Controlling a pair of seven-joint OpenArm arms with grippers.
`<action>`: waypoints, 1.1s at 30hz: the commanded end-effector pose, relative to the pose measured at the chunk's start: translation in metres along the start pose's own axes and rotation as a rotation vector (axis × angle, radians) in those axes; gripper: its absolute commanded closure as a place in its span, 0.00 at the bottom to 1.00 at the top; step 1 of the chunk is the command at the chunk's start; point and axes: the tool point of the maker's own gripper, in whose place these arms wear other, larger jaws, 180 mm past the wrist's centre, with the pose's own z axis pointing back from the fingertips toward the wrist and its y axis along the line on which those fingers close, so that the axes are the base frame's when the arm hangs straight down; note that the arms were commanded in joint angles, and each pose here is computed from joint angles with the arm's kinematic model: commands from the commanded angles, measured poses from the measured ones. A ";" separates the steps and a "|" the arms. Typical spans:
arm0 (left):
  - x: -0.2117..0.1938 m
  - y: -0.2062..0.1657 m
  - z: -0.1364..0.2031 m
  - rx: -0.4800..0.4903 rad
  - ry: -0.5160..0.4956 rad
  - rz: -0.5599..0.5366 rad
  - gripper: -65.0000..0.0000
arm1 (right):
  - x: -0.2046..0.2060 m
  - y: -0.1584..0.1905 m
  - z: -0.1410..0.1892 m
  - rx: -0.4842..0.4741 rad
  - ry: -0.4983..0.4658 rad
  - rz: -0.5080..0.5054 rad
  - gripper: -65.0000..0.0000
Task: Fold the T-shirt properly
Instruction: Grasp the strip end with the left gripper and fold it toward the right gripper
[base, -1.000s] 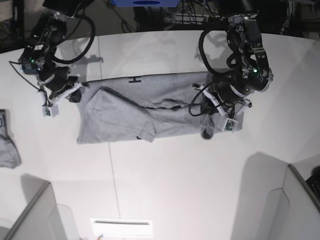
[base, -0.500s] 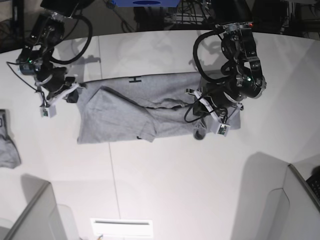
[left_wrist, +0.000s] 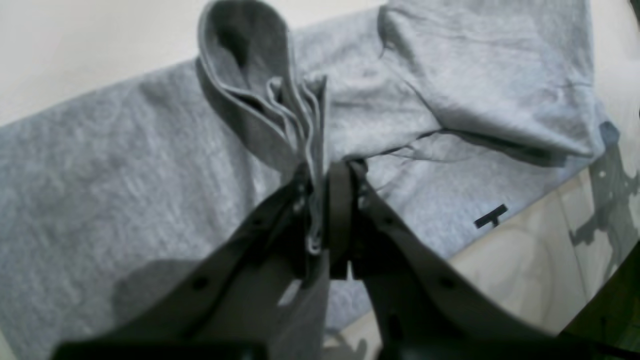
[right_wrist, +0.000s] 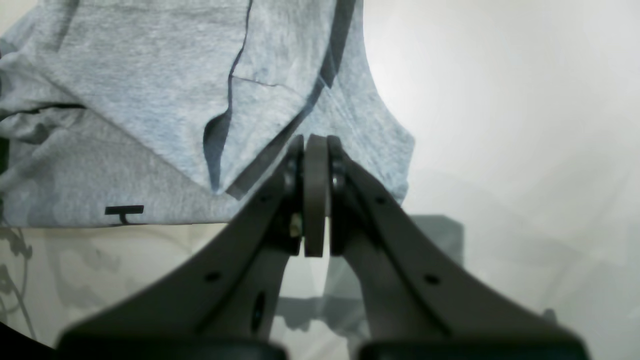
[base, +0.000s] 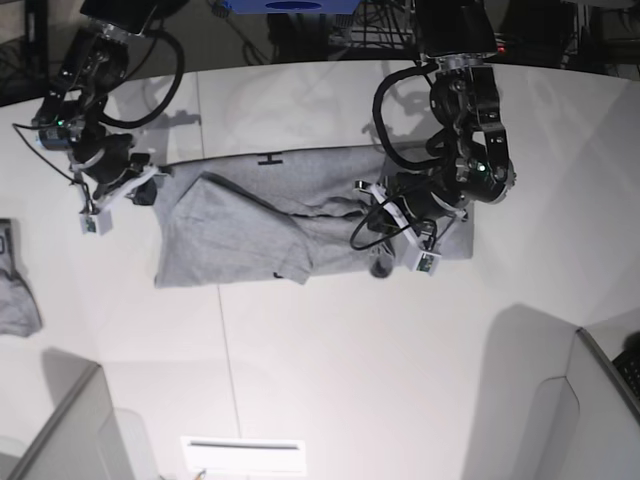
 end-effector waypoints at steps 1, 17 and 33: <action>0.017 -0.004 0.003 -0.014 -0.054 -0.010 1.00 | 0.015 0.000 0.004 0.003 -0.049 0.011 1.00; 0.018 -0.008 -0.007 -0.038 -0.043 0.009 1.00 | 0.021 0.001 0.004 0.006 -0.062 0.013 1.00; 0.015 -0.008 -0.008 -0.042 -0.034 0.016 1.00 | 0.030 0.004 0.002 0.013 -0.082 0.013 1.00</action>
